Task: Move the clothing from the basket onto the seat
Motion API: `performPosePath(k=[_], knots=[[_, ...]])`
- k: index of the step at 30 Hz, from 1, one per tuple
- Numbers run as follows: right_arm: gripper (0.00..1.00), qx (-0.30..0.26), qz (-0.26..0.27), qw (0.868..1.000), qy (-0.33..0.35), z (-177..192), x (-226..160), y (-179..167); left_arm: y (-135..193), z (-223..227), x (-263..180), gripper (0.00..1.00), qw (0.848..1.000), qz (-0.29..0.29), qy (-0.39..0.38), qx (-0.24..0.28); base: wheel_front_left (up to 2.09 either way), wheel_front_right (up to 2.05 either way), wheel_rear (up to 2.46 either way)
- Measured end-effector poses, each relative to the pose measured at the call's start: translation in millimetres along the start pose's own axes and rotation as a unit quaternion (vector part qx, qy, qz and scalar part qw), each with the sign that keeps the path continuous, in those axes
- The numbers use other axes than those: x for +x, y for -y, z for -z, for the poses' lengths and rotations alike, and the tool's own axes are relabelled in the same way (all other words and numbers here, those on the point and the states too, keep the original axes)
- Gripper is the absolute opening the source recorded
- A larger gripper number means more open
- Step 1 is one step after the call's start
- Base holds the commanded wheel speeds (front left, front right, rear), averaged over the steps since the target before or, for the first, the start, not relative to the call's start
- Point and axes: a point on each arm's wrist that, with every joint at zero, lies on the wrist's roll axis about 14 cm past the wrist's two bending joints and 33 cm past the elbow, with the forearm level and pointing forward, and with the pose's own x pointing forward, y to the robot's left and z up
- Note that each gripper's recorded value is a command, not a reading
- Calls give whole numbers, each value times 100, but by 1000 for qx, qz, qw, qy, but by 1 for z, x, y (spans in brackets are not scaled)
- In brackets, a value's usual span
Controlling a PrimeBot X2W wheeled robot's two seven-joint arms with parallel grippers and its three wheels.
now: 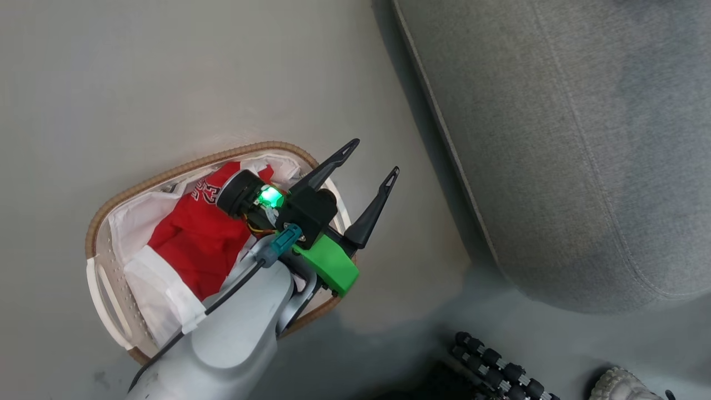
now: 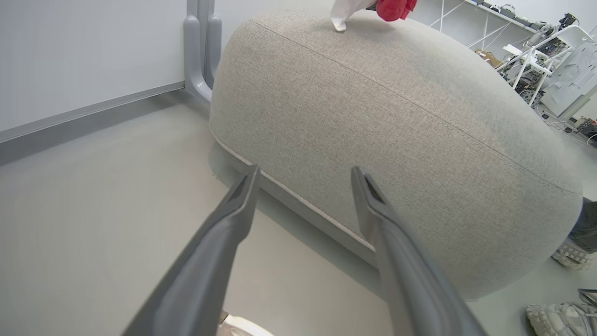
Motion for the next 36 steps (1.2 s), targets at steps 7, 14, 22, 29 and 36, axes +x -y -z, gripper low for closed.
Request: performPosePath(k=[7,14,22,29,36], knots=[[0,40,-3,994,-103,82,-12,-44,-29,24,-12,100,999,-35,-17,-17,0,0,0],[100,78,-12,983,-166,126,-56,-78,-54,24,-26,100,997,-76,-24,-12,0,0,0],[100,130,15,979,-156,115,-94,-64,-66,-9,-42,100,992,-129,1,1,0,0,0],[100,185,-11,976,-117,80,-111,-89,-80,-38,-77,100,979,-204,29,2,0,0,0],[100,260,-61,962,-63,27,-117,-135,-90,-74,-125,100,956,-283,68,27,0,0,0]])
